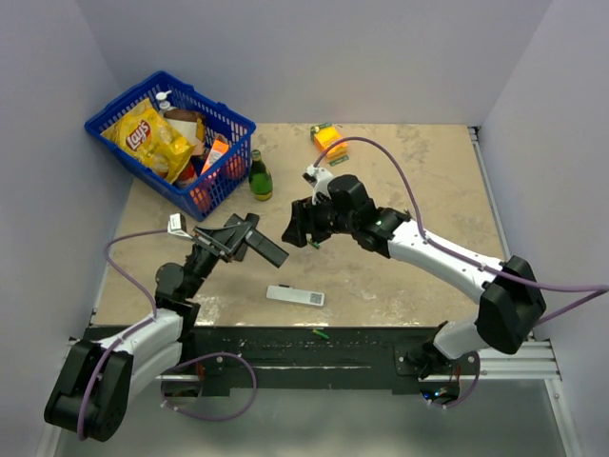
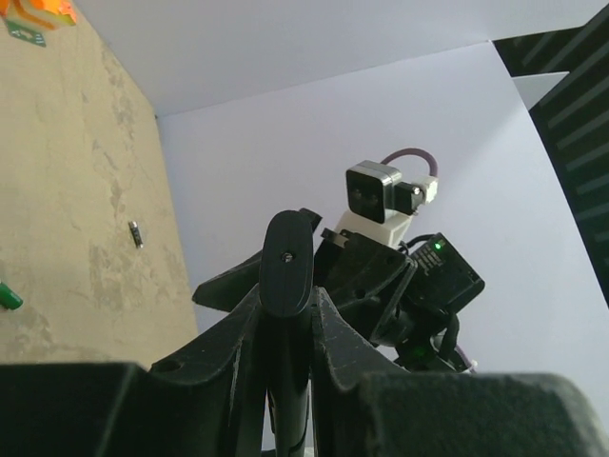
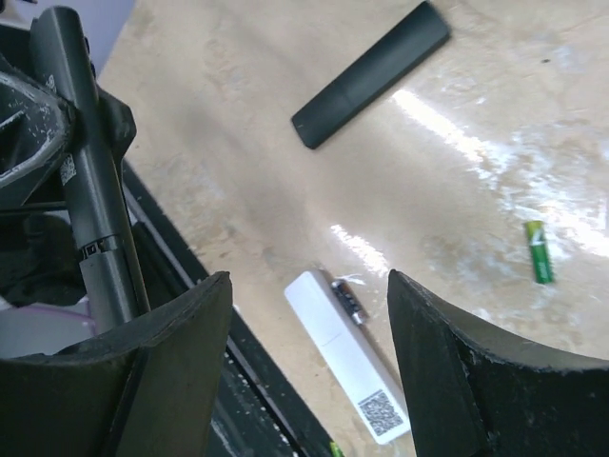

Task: Load the batteries into the remote control
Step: Load the battery cover into the remote control.

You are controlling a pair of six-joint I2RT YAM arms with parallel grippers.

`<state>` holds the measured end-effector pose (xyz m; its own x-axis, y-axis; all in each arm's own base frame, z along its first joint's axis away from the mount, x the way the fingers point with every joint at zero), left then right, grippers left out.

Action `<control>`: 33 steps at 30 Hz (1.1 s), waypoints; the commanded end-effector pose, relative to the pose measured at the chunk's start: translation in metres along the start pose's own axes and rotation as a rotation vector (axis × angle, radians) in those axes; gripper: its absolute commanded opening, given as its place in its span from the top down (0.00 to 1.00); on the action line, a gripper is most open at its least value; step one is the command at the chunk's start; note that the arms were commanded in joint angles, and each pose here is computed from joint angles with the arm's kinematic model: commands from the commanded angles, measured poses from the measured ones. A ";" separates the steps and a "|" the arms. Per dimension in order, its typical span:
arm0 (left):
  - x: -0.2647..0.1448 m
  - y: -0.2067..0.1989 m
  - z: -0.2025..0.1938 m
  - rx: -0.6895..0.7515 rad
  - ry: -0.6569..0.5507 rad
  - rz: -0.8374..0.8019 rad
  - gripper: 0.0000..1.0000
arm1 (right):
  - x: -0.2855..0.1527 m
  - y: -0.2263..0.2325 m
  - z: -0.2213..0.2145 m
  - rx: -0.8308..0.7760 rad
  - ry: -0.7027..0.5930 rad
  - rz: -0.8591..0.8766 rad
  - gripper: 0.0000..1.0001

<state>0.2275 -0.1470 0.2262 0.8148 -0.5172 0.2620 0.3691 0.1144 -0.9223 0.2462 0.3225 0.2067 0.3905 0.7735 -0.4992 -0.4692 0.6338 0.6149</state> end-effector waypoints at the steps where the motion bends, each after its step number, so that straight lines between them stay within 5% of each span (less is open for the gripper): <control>1: -0.018 0.029 -0.010 -0.015 0.003 0.093 1.00 | -0.030 0.003 0.031 -0.065 -0.136 -0.087 0.31; 13: -0.016 0.037 -0.007 0.015 -0.012 0.136 1.00 | -0.060 0.023 0.019 -0.016 -0.195 -0.086 0.43; 24: -0.010 0.037 -0.018 0.030 0.095 0.159 1.00 | -0.068 0.047 -0.022 -0.722 0.020 -0.019 0.32; 33: 0.002 0.029 -0.027 0.076 0.226 0.171 1.00 | -0.090 0.076 -0.024 -1.075 -0.168 0.277 0.25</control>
<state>0.2259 -0.1565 0.1699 0.8054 -0.5927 -0.0012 0.1918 0.2627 -0.9456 0.1645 0.2905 0.2544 0.3281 0.8268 -0.4569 -0.9304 0.3664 -0.0051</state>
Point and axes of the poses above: each gripper's point midway between its finger pads, its own x axis out along the fingers, its own y axis along the line the jaws close on, z = x × y, the point moved 3 cm from there along -x, back along the fingers, and after that the axes turned 10 degrees about x, right-handed, at the moved point
